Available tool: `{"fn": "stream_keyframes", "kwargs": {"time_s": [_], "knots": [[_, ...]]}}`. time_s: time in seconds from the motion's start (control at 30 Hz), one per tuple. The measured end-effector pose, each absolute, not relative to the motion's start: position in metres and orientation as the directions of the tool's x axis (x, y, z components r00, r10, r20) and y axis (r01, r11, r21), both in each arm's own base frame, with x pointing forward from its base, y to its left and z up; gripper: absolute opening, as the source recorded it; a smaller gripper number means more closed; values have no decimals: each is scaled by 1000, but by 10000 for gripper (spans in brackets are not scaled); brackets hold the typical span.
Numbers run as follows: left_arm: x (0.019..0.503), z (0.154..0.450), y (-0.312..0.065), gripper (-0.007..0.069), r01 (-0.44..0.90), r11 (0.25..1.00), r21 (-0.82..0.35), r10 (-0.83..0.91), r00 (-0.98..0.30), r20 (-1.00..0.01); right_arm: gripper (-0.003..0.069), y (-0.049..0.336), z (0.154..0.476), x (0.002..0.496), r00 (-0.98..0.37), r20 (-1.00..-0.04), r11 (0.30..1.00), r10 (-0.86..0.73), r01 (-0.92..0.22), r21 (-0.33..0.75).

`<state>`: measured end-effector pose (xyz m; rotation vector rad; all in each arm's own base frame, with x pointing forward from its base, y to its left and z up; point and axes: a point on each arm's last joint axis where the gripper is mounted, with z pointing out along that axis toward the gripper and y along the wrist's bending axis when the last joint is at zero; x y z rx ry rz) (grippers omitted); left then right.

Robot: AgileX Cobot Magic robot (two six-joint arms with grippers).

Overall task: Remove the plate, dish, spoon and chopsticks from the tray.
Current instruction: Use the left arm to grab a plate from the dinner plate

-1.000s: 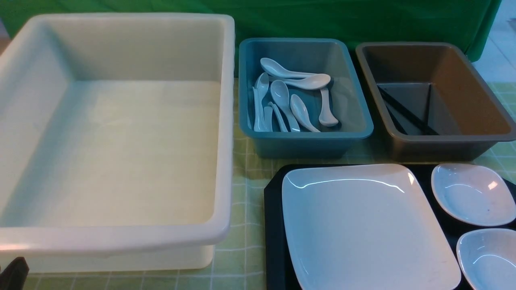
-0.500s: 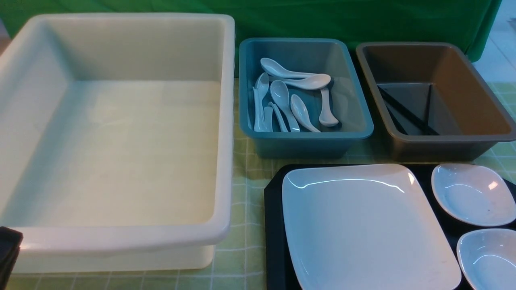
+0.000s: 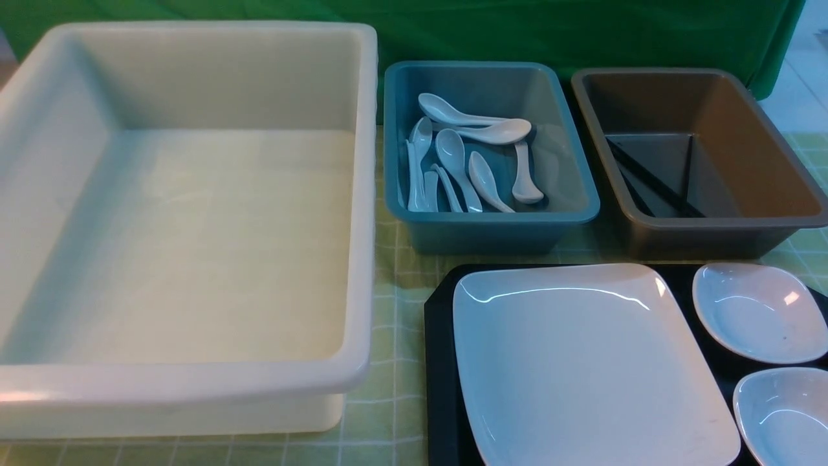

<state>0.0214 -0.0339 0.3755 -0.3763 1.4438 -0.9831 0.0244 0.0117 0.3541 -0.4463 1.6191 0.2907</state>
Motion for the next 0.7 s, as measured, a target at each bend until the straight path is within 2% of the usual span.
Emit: {"fn": "stream_keyframes", "kwargs": {"time_s": [0.03, 0.07, 0.1, 0.13, 0.17, 0.23, 0.27, 0.37, 0.5, 0.57, 0.7], "knots": [[23, 377, -35, -2, 339, 582, -739, -726, -192, -660, 20, 12, 354, 24, -55, -992, 889, -113, -451, -76], [34, 384, -44, -11, 315, 615, -723, -637, -341, -691, 20, 12, 354, 24, -54, -992, 889, -112, -451, -76], [38, 384, -46, -12, 303, 623, -721, -620, -372, -691, 20, 12, 354, 24, -54, -992, 889, -112, -451, -76], [51, 386, -52, -14, 290, 648, -704, -510, -522, -684, 20, 12, 354, 24, -53, -992, 889, -112, -451, -76], [67, 383, -58, -15, 278, 661, -697, -389, -667, -636, 20, 12, 354, 24, -52, -992, 889, -112, -451, -77], [79, 380, -62, -15, 275, 657, -702, -320, -742, -589, 20, 12, 354, 24, -51, -992, 889, -114, -451, -78], [97, 373, -66, -15, 274, 636, -721, -248, -813, -527, 21, 12, 354, 25, -50, -992, 889, -113, -451, -79], [117, 365, -75, -17, 277, 594, -756, -176, -872, -457, 26, 12, 354, 25, -50, -992, 889, -114, -451, -80], [121, 359, -93, -17, 297, 573, -764, -95, -902, -421, 31, 12, 354, 25, -49, -992, 889, -115, -450, -81], [119, 354, -106, -15, 287, 587, -757, -53, -919, -390, 33, 12, 354, 25, -49, -992, 889, -115, -450, -81], [112, 330, -151, -3, 257, 670, -696, 60, -954, -294, 38, 12, 354, 25, -50, -992, 889, -115, -450, -81]]}}
